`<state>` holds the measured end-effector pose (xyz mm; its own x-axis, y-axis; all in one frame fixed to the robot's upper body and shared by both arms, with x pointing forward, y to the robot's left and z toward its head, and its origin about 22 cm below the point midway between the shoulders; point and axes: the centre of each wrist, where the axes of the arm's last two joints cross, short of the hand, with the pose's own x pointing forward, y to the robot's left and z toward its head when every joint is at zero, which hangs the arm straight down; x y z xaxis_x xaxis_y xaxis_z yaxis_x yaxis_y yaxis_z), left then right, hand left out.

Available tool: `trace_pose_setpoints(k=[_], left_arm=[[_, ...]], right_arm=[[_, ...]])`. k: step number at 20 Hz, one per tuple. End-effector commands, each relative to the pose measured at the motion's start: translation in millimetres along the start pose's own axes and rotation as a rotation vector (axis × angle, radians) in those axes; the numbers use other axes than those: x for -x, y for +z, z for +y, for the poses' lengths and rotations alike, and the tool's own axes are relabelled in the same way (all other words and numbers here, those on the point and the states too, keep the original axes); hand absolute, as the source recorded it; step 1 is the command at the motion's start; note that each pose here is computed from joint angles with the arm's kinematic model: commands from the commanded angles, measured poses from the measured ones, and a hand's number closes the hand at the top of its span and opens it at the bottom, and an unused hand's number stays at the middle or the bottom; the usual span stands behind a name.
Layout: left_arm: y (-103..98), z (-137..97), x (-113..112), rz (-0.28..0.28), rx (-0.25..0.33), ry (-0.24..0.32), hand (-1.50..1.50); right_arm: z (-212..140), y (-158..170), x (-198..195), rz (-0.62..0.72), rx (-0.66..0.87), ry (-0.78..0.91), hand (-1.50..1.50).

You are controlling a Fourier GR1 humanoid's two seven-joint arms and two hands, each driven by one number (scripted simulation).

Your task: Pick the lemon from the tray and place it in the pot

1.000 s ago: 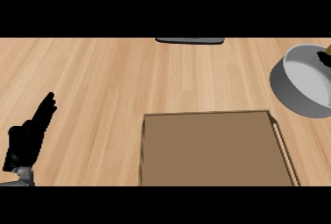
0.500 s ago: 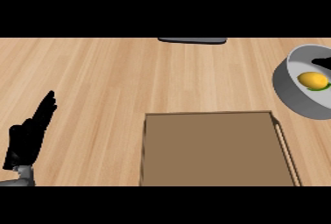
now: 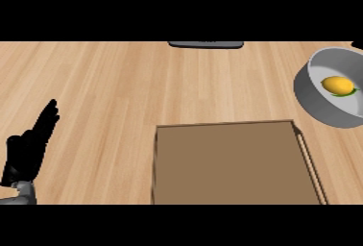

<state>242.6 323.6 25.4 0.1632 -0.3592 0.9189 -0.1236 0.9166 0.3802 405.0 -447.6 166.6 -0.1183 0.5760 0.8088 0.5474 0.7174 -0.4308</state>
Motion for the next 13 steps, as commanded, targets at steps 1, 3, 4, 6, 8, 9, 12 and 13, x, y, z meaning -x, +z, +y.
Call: trace_pose_setpoints(k=[1, 3, 4, 6, 8, 9, 12, 13], left_arm=[[-2.5, -6.0, -8.3, 0.013, 0.003, 0.001, 0.00], [11.7, -12.0, -2.8, 0.005, -0.016, 0.012, 0.00], [6.7, -6.4, -2.9, 0.023, -0.005, 0.020, 0.00], [1.8, 2.0, -1.3, 0.018, -0.035, -0.008, 0.00], [12.2, 9.5, 10.6, 0.025, -0.036, 0.000, 0.00], [6.9, 0.7, 3.7, 0.029, -0.008, 0.008, 0.00], [-7.6, 23.4, 2.7, 0.028, -0.048, 0.009, 0.00], [4.0, 4.6, 12.2, 0.034, -0.035, 0.004, 0.00]], right_arm=[[-31.2, 3.7, 13.9, 0.022, 0.020, -0.107, -1.50], [-43.2, 9.4, 23.3, 0.043, -0.020, -0.146, -1.50], [-51.4, 4.1, 16.6, 0.041, -0.015, -0.169, -1.50], [-51.1, 12.7, 28.4, 0.056, -0.071, -0.210, -1.50], [-82.1, 13.1, 29.2, 0.061, -0.050, -0.227, -1.50], [-77.0, 28.2, 49.0, 0.044, -0.052, -0.238, -1.50], [-92.2, 41.0, 61.4, 0.043, -0.049, -0.263, -1.50], [-121.2, 49.9, 68.8, 0.054, -0.028, -0.256, -1.50]])
